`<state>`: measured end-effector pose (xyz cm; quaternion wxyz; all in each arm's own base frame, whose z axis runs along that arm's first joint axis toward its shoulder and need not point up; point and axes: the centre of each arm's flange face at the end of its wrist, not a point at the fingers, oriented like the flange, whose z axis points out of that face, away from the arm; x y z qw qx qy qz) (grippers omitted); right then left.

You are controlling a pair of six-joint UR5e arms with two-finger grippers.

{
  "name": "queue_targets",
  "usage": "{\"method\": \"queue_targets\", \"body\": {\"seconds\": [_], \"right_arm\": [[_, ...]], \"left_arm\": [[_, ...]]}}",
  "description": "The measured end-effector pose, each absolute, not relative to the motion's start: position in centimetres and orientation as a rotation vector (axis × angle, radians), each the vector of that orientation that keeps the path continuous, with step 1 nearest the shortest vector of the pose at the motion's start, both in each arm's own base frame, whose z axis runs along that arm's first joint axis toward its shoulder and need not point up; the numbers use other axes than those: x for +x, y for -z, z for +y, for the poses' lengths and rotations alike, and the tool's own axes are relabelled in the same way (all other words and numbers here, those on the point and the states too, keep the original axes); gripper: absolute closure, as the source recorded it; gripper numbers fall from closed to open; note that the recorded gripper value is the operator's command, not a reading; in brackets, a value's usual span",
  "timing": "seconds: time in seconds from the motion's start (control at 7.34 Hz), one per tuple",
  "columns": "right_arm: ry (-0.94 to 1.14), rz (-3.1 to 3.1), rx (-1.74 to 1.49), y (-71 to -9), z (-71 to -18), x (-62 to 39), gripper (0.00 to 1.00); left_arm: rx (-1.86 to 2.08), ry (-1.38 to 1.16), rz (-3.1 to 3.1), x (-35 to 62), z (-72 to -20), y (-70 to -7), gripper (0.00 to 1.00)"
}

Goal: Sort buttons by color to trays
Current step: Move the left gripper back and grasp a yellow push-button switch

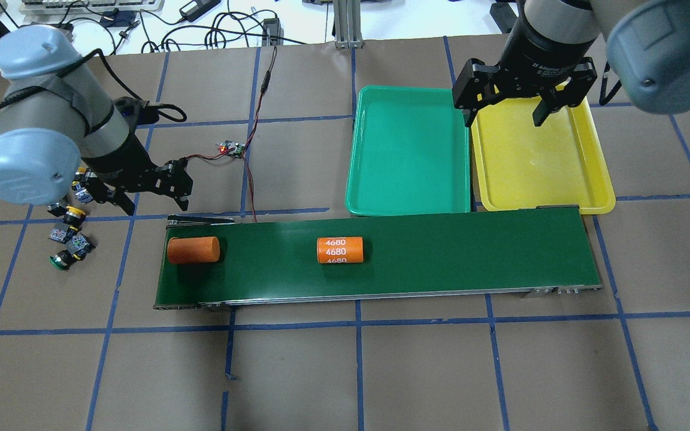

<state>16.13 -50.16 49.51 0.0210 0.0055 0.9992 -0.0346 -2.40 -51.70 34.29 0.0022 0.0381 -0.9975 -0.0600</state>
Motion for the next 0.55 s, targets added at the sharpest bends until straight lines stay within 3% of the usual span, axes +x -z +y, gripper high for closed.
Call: {"method": "queue_targets", "body": {"seconds": [0.55], "right_arm": [[0.107,3.098,0.017,-49.5,-50.2,16.1,0.0]], "left_arm": [[0.247,-0.122,-3.215,11.7,-58.5,-30.5,0.0]]}}
